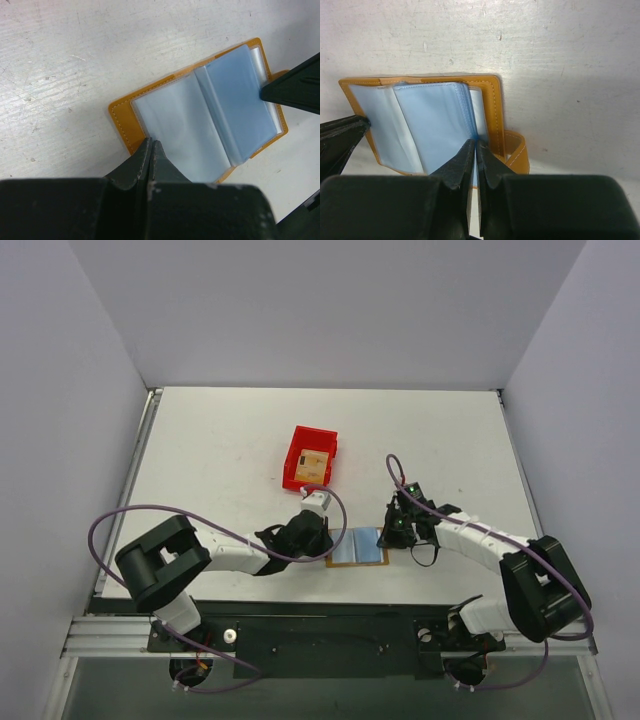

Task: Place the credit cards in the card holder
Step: Open the card holder at the center of the board, then move the storage box to the center of the board.

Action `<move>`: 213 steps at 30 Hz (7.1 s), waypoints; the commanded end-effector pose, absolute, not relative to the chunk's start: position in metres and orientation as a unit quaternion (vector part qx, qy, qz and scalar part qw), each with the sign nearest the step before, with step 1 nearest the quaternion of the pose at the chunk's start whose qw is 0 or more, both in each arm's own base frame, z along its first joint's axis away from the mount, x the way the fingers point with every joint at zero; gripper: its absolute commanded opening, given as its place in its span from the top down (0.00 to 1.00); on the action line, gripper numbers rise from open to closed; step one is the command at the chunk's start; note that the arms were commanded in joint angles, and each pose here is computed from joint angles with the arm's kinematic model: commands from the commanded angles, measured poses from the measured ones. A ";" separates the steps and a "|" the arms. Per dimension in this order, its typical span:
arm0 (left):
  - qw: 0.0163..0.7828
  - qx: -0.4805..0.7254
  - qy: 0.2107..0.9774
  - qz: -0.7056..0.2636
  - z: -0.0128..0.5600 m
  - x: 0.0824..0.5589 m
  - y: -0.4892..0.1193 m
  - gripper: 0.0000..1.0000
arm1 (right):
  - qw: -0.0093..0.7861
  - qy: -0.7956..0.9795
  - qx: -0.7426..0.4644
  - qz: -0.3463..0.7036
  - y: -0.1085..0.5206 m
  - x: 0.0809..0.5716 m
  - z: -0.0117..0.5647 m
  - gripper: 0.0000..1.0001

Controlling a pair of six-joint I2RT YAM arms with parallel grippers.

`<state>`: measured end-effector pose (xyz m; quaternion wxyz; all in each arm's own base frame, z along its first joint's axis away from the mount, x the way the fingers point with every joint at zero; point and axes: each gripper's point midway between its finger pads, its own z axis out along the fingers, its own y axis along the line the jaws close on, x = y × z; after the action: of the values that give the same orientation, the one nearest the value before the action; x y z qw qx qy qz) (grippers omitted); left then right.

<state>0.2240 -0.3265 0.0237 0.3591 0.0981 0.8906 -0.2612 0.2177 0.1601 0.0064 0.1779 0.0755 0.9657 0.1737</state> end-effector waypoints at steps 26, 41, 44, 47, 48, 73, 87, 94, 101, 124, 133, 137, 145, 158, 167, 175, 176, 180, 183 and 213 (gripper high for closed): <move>0.389 0.173 0.842 -0.331 0.098 0.226 -0.399 1.00 | 0.205 0.953 0.045 0.220 0.177 0.228 0.035 0.97; 0.357 0.160 0.874 -0.288 0.048 0.211 -0.373 1.00 | 0.181 0.969 0.054 0.160 0.159 0.221 0.008 0.98; 0.358 0.156 0.876 -0.283 0.047 0.210 -0.369 1.00 | 0.180 0.971 0.052 0.151 0.156 0.220 0.006 0.98; 0.363 0.152 0.876 -0.278 0.049 0.211 -0.365 1.00 | 0.177 0.972 0.052 0.145 0.155 0.220 0.004 0.98; 0.363 0.152 0.877 -0.276 0.049 0.211 -0.364 1.00 | 0.177 0.973 0.050 0.143 0.154 0.219 0.003 0.98; 0.353 0.136 0.896 -0.232 0.013 0.210 -0.330 0.97 | 0.166 0.979 0.051 0.111 0.144 0.212 -0.009 0.98; 0.383 0.138 0.877 -0.256 0.048 0.219 -0.342 0.90 | 0.209 0.965 0.053 0.150 0.157 0.228 0.021 0.96; 0.394 0.134 0.870 -0.265 0.062 0.221 -0.343 0.84 | 0.206 0.965 0.050 0.155 0.159 0.228 0.022 0.96; 0.397 0.133 0.870 -0.259 0.064 0.223 -0.340 0.82 | 0.200 0.968 0.052 0.144 0.155 0.226 0.018 0.93; 0.353 0.148 0.886 -0.263 0.020 0.213 -0.352 0.83 | 0.208 0.971 0.101 0.067 0.114 0.224 0.012 0.87; 0.366 0.150 0.878 -0.270 0.036 0.218 -0.357 0.83 | 0.259 0.954 0.094 0.119 0.127 0.237 0.041 0.87; 0.372 0.151 0.874 -0.274 0.045 0.220 -0.360 0.83 | 0.291 0.940 0.079 0.158 0.137 0.244 0.062 0.79; 0.400 0.140 0.856 -0.296 0.083 0.230 -0.365 0.82 | 0.294 0.936 0.064 0.185 0.150 0.251 0.072 0.77; 0.473 0.058 0.822 -0.311 0.163 0.287 -0.298 0.78 | 0.303 0.932 0.056 0.192 0.156 0.260 0.084 0.77; 0.497 -0.009 0.824 -0.273 0.172 0.320 -0.243 0.73 | 0.300 0.931 0.036 0.206 0.168 0.272 0.091 0.77; 0.510 -0.079 0.826 -0.226 0.161 0.380 -0.199 0.62 | 0.290 0.930 0.001 0.225 0.192 0.298 0.114 0.77; 0.510 -0.076 0.829 -0.218 0.158 0.389 -0.200 0.61 | 0.290 0.930 -0.003 0.227 0.196 0.301 0.117 0.77; 0.513 -0.078 0.833 -0.194 0.144 0.416 -0.197 0.57 | 0.290 0.927 -0.012 0.238 0.205 0.307 0.126 0.77; 0.513 -0.069 0.830 -0.209 0.142 0.429 -0.205 0.54 | 0.292 0.925 -0.015 0.242 0.209 0.310 0.132 0.77; 0.485 -0.047 0.849 -0.205 0.107 0.387 -0.257 0.92 | 0.276 0.925 -0.070 0.252 0.270 0.348 0.159 0.76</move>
<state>0.3911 -0.2580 0.0799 0.4467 -0.0164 0.8644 -0.2301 0.3477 0.2494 0.1507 0.2865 -0.0388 0.9244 0.2487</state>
